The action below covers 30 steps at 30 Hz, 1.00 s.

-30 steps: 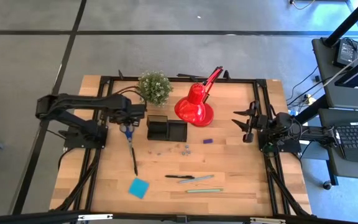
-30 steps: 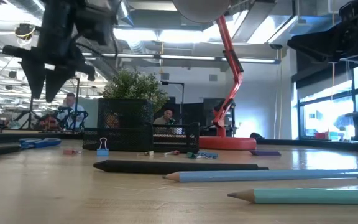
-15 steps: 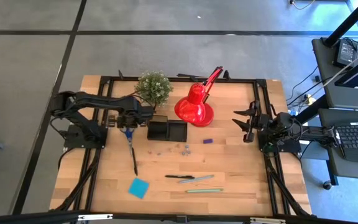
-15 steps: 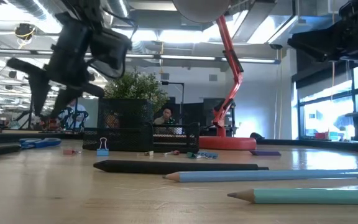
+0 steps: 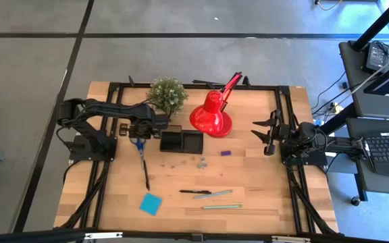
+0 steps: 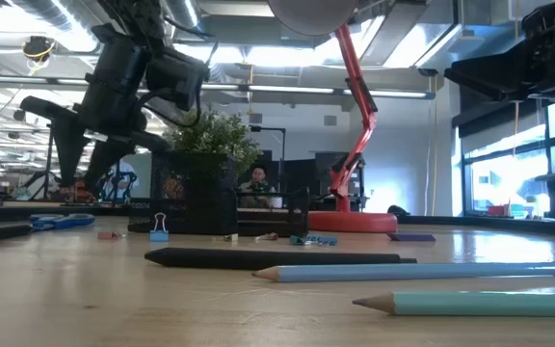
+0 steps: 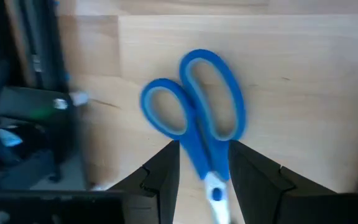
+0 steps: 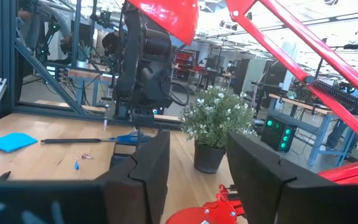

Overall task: Pick and place office supplies into organizer
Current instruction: Put the blue scissor into the black desk organizer

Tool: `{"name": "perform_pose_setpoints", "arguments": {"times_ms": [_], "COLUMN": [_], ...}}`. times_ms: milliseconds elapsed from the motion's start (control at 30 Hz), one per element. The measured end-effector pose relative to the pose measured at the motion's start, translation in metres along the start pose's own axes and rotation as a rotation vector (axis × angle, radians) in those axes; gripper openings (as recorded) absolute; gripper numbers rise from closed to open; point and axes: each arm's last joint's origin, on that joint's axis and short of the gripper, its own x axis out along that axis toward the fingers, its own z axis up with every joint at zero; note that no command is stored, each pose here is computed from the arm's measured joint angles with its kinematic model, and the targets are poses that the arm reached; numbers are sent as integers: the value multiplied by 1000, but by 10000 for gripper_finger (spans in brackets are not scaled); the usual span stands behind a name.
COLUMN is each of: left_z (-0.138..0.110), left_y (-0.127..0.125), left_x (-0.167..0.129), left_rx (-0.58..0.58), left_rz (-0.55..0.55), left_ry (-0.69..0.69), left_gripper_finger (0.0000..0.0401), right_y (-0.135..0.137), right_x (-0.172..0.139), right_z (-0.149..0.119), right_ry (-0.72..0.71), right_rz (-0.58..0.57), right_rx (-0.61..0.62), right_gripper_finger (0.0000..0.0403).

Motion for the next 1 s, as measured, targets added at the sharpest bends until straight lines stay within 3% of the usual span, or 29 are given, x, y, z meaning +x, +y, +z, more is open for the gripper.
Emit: {"name": "perform_pose_setpoints", "arguments": {"times_ms": [167,300,400,1000], "left_z": [6,8,9,12], "left_y": [28,44,45,34], "left_x": [7,12,13,14], "left_rx": [8,-36,-71,-115], "left_rz": [157,68,-68,-184], "left_ry": [41,20,-18,-42], "left_gripper_finger": [129,129,129,129], "right_y": [0,0,0,0], "right_x": [0,0,0,0], "right_z": [0,0,0,0], "right_ry": [-1,1,2,3], "right_rz": [0,0,0,0], "right_rx": [0,-1,-2,-6], "right_gripper_finger": [162,162,162,162]}}
